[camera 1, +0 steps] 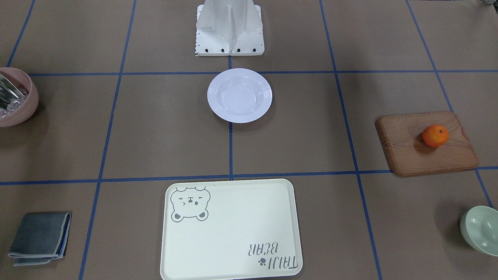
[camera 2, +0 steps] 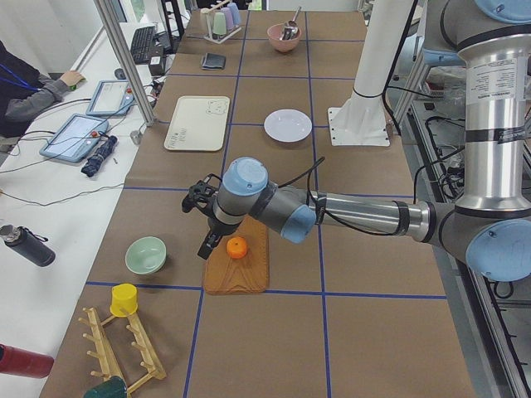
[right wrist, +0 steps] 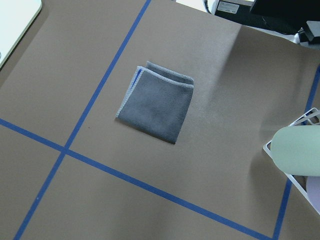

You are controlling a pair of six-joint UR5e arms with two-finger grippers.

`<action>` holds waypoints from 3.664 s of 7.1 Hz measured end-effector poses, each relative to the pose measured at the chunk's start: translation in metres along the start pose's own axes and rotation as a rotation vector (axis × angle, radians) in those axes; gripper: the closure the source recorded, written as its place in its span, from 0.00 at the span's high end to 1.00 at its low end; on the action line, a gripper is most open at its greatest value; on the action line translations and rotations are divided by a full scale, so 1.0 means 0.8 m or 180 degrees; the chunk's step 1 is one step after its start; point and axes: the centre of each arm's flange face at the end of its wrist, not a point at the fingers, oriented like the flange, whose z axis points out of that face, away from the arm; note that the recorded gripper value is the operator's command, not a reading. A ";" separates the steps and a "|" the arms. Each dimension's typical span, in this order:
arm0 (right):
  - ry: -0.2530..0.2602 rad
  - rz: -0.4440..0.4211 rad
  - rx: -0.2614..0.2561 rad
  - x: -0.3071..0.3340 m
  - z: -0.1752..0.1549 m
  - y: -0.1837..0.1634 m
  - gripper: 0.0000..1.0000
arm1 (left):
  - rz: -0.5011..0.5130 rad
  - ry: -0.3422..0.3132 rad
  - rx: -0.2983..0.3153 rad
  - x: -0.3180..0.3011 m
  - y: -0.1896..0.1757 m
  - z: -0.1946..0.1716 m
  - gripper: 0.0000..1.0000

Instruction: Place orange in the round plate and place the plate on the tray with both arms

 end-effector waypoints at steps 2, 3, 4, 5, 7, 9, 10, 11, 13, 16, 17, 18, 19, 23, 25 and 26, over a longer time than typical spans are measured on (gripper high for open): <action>-0.0161 0.0439 -0.0016 -0.084 0.020 -0.008 1.00 | -0.0412 0.0122 -0.0164 0.040 -0.006 0.040 0.99; -0.0188 0.0672 -0.0025 -0.138 0.031 -0.007 1.00 | -0.0603 0.0188 -0.0280 0.063 -0.004 0.067 0.99; -0.0174 0.0874 -0.0031 -0.189 0.046 -0.001 1.00 | -0.0683 0.0249 -0.0351 0.077 0.003 0.096 0.99; -0.0146 0.0982 -0.0023 -0.226 0.059 0.006 1.00 | -0.0695 0.0301 -0.0361 0.081 0.008 0.126 0.99; -0.0127 0.1029 -0.0021 -0.252 0.070 0.013 1.00 | -0.0720 0.0337 -0.0332 0.101 0.004 0.180 0.99; -0.0127 0.1030 -0.0020 -0.257 0.072 0.014 1.00 | -0.0696 0.0245 -0.0368 0.119 0.008 0.216 0.99; -0.0126 0.1030 -0.0018 -0.257 0.072 0.014 1.00 | -0.0690 0.0222 -0.0395 0.118 0.016 0.228 0.99; -0.0124 0.1030 -0.0018 -0.257 0.072 0.014 1.00 | -0.0673 0.0226 -0.0408 0.116 0.025 0.239 0.99; -0.0118 0.1033 -0.0023 -0.256 0.073 0.014 1.00 | -0.0622 0.0261 -0.0442 0.119 0.039 0.256 0.98; -0.0092 0.1038 -0.0016 -0.254 0.076 0.014 1.00 | -0.0539 0.0318 -0.0474 0.133 0.049 0.266 0.04; -0.0088 0.1036 -0.0017 -0.254 0.077 0.014 1.00 | -0.0508 0.0347 -0.0462 0.137 0.052 0.267 0.00; -0.0089 0.1035 -0.0017 -0.255 0.077 0.014 1.00 | -0.0476 0.0391 -0.0432 0.143 0.051 0.264 0.00; -0.0094 0.1034 -0.0016 -0.255 0.077 0.014 1.00 | -0.0470 0.0465 -0.0400 0.155 0.042 0.254 0.00; -0.0314 0.1138 0.0089 -0.281 0.075 0.014 1.00 | -0.1090 0.0561 -0.0372 0.297 -0.069 0.168 0.00; -0.0575 0.1458 0.0225 -0.314 0.074 0.018 1.00 | -0.1372 0.0539 -0.0447 0.437 -0.098 0.152 0.00; -0.0655 0.1637 0.0314 -0.335 0.079 0.020 1.00 | -0.1540 0.0513 -0.0517 0.532 -0.115 0.148 0.00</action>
